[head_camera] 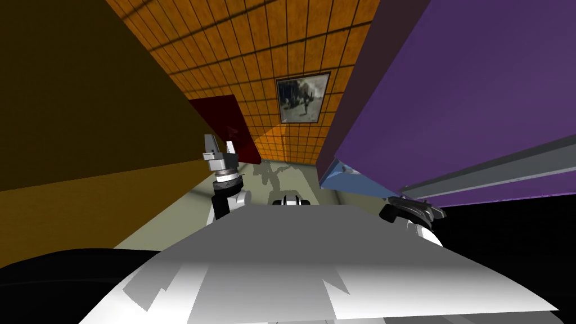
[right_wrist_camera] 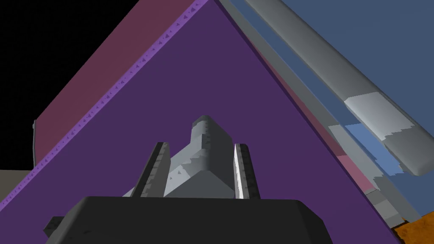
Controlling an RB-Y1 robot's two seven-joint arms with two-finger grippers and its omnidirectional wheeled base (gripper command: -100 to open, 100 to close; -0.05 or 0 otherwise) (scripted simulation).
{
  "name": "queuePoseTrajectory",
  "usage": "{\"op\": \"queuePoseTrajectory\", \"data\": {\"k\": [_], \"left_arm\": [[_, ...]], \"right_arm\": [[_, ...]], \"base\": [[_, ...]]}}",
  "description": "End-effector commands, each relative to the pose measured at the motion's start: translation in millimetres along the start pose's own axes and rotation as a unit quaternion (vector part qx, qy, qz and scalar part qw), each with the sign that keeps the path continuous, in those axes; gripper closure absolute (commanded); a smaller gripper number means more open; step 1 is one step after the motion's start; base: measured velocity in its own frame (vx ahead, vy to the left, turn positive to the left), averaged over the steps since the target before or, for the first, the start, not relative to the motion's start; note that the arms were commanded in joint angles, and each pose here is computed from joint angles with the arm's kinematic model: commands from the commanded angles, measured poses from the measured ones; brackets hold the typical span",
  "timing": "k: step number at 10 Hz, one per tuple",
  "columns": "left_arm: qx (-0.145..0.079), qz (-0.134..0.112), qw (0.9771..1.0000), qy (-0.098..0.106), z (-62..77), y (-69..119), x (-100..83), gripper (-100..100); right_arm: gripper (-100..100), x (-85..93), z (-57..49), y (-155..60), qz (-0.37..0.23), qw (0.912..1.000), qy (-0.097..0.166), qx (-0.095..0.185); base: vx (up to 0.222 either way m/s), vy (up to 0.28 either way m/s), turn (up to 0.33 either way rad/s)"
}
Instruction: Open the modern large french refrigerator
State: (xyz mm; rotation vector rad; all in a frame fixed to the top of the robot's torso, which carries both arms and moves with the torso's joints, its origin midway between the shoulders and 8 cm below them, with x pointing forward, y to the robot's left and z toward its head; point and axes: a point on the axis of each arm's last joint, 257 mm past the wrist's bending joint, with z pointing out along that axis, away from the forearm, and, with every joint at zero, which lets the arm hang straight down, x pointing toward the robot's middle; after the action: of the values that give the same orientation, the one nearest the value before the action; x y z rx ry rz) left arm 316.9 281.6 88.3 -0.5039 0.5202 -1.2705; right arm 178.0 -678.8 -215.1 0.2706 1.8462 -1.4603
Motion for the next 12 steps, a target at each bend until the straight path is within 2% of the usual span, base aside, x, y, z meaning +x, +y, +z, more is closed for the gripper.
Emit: {"op": "queuePoseTrajectory", "data": {"k": [1, 3, 4, 12], "left_arm": [[0.0, 0.0, 1.0, 0.0, 0.0, 0.0, 0.0, 0], [0.0, 0.0, 1.0, 0.0, 0.0, 0.0, 0.0, 0], [0.0, 0.0, 1.0, 0.0, 0.0, 0.0, 0.0, 0], [0.0, 0.0, 1.0, 0.0, 0.1, 0.0, 0.0, 0]], "right_arm": [[100, 8.4, -2.9, -19, 0.003, 0.9995, 0.017, 0.027], [100, 19.9, -7.6, -31, 0.004, 0.9983, 0.035, 0.045], [-100, 23.5, -9.0, -36, 0.005, 0.998, 0.046, 0.044], [-100, 18.9, -21.1, -73, 0.01, 0.9951, 0.078, 0.059]], "base": [[0.136, 0.259, -0.11], [0.172, 0.221, -0.128], [0.066, 0.094, 0.068], [-0.045, -0.034, 0.108]]}}
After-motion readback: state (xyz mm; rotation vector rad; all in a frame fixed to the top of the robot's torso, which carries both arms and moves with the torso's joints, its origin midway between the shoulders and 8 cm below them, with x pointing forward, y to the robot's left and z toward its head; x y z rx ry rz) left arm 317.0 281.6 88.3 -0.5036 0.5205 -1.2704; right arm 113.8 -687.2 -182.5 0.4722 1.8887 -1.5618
